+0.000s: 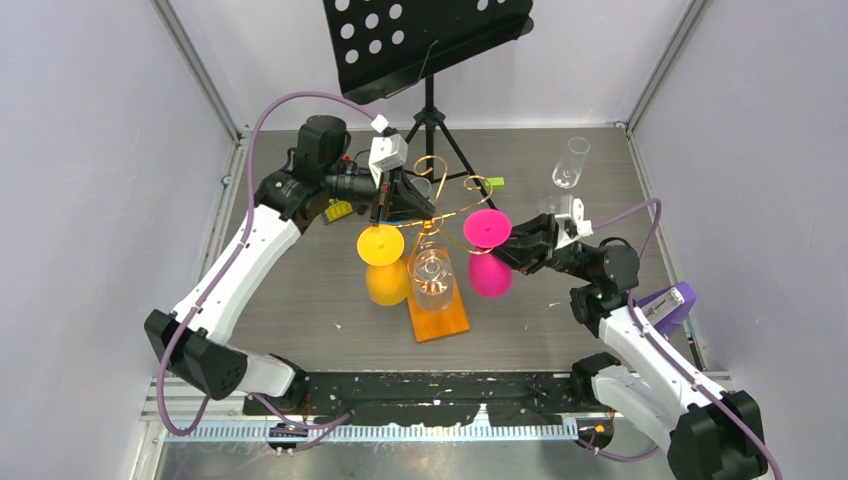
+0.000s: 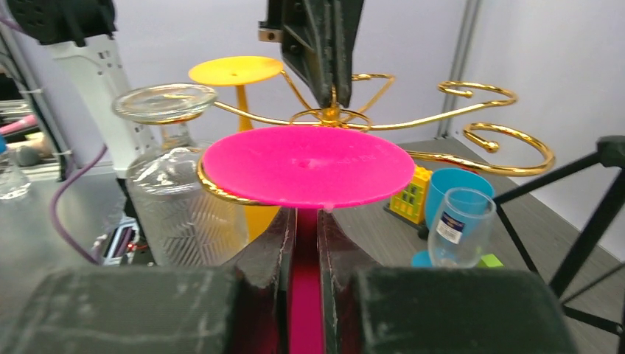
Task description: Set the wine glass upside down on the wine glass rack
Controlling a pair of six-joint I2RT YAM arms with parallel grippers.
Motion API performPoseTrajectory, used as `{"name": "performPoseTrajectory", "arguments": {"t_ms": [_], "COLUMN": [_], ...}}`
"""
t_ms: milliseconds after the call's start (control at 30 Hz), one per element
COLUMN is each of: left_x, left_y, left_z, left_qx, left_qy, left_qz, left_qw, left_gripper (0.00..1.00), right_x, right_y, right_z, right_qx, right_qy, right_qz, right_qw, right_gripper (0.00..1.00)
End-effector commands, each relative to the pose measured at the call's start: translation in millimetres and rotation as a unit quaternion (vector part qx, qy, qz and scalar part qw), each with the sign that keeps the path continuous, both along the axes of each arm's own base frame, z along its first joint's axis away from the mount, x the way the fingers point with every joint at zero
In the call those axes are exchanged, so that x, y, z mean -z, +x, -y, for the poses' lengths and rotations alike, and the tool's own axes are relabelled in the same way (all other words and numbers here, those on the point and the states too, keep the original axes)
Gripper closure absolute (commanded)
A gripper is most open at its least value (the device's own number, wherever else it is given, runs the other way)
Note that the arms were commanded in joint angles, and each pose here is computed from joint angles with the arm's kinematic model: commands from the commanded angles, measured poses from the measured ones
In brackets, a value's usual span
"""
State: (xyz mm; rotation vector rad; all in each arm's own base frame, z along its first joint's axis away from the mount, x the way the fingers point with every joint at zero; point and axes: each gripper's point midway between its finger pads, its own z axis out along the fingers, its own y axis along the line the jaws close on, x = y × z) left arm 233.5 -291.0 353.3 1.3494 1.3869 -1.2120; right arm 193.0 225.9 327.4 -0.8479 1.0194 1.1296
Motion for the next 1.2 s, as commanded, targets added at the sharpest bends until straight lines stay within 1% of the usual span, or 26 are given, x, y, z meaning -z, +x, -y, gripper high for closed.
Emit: {"name": "performPoseTrajectory", "arguments": {"t_ms": [0,200,333,533,633,733,767,800,833,1000,1033,1067,1167], "left_x": [20.6,20.8,21.4,23.4,23.2,23.0,22.8,22.9,22.3,16.3,13.9,11.8,1.7], "left_y": [32.3,32.5,32.2,32.5,33.1,34.0,34.1,34.4,34.4,35.1,35.6,35.9,36.7], "left_z": [-11.2,-10.8,-10.5,-10.5,-10.7,-11.3,-11.4,-11.4,-11.6,-11.1,-10.8,-10.5,-8.9], "left_qx": [-0.068,-0.068,-0.068,-0.069,-0.072,-0.077,-0.078,-0.079,-0.08,-0.084,-0.087,-0.089,-0.092], "left_qy": [0.035,0.034,0.035,0.036,0.035,0.035,0.035,0.035,0.035,0.027,0.024,0.021,0.006], "left_qz": [0.003,0.001,0.001,-0.002,-0.001,0.0,0.001,0.0,0.001,0.004,0.004,0.003,0.007], "left_qw": [0.997,0.997,0.997,0.997,0.997,0.996,0.996,0.996,0.996,0.996,0.996,0.996,0.996], "left_gripper": [1.0,1.0,1.0,1.0,1.0,1.0,0.99,0.96,0.94,0.87,0.86,0.84,0.76], "right_x": [1.7,4.0,2.7,5.3,6.5,7.4,6.6,6.6,5.9,4.2,3.5,2.4,-0.8], "right_y": [28.3,32.5,29.5,14.9,12.8,14.0,14.3,15.1,15.4,19.2,20.0,20.3,22.8], "right_z": [6.2,1.5,-4.6,-14.6,-15.3,-13.0,-12.3,-11.1,-10.3,-3.3,-2.3,-0.5,3.9], "right_qx": [0.07,0.056,0.032,-0.018,-0.021,-0.008,-0.003,0.004,0.008,0.045,0.051,0.059,0.079], "right_qy": [-0.023,-0.03,-0.036,-0.05,-0.05,-0.048,-0.046,-0.044,-0.044,-0.042,-0.042,-0.041,-0.038], "right_qz": [-0.006,-0.023,-0.02,-0.006,-0.006,-0.008,-0.005,-0.007,-0.004,-0.006,-0.002,-0.004,-0.003], "right_qw": [0.997,0.998,0.999,0.999,0.998,0.999,0.999,0.999,0.999,0.998,0.998,0.997,0.996], "right_gripper": [0.88,0.87,0.82,0.75,0.71,0.64,0.62,0.58,0.56,0.39,0.38,0.33,0.26]}}
